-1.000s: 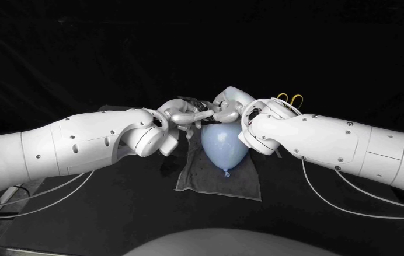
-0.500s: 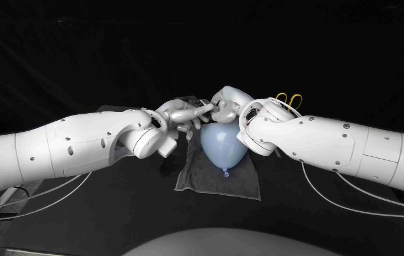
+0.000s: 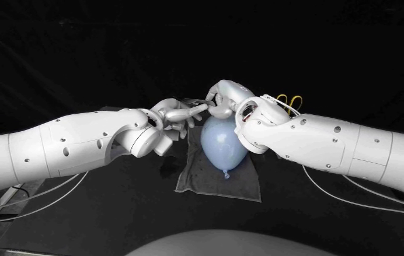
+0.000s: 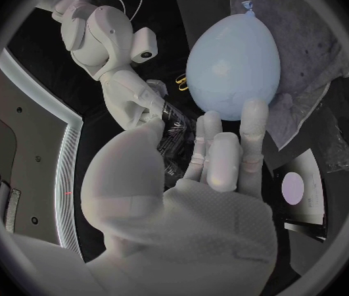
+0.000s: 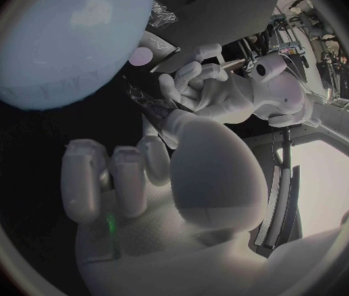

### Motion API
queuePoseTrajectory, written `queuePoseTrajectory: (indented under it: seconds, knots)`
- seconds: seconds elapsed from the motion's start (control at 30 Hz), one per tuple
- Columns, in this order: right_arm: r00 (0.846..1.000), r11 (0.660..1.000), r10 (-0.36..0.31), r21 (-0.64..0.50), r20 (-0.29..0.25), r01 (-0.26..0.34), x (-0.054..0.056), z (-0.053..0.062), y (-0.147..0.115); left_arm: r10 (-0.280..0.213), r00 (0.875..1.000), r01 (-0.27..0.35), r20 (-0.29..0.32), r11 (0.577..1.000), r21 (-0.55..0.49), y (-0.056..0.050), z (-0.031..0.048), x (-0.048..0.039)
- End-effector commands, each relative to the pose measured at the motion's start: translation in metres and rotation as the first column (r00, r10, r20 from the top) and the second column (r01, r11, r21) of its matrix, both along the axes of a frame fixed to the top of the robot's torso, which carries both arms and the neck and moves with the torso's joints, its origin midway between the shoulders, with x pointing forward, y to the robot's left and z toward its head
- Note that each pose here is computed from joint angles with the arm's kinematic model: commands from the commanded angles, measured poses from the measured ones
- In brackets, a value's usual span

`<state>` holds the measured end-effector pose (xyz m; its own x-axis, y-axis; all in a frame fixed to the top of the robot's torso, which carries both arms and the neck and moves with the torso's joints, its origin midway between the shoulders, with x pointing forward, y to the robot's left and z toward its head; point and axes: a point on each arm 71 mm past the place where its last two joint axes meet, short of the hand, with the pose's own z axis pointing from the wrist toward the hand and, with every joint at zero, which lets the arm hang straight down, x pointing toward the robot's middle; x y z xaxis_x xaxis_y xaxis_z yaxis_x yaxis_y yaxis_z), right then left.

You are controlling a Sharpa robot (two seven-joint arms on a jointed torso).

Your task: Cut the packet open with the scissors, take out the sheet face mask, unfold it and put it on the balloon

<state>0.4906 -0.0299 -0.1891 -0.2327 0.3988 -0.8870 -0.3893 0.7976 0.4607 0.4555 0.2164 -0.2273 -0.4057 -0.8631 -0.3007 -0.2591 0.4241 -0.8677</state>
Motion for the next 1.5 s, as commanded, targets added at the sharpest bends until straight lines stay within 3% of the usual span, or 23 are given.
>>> queuePoseTrajectory:
  seconds: [0.03,0.4,0.8,1.07,1.37,1.5]
  knots:
    - [0.999,0.994,0.022,-0.105,0.048,-0.017,0.006,0.003,0.006,0.048,0.999,-0.049,0.020,0.998,0.034,0.005,0.0037,0.0050]
    - [0.999,0.972,0.002,-0.236,0.041,0.008,0.019,-0.001,0.018,0.074,0.996,-0.076,0.044,0.996,0.044,-0.001,0.0127,0.0175]
    - [0.995,0.973,-0.045,-0.221,0.087,0.063,0.032,0.000,0.018,0.062,0.998,-0.062,-0.012,0.998,0.007,-0.018,0.0097,0.0207]
    - [0.991,0.981,-0.055,-0.179,0.120,0.076,0.032,0.002,0.016,0.067,0.996,-0.066,-0.053,0.998,0.010,-0.020,0.0057,0.0236]
    - [0.994,0.975,-0.048,-0.212,0.102,0.069,0.033,-0.001,0.014,0.067,0.992,-0.063,-0.104,0.997,0.036,-0.022,0.0012,0.0244]
    - [0.993,0.972,-0.054,-0.223,0.109,0.077,0.035,-0.002,0.012,0.064,0.995,-0.057,-0.082,0.995,0.082,-0.021,0.0016,0.0253]
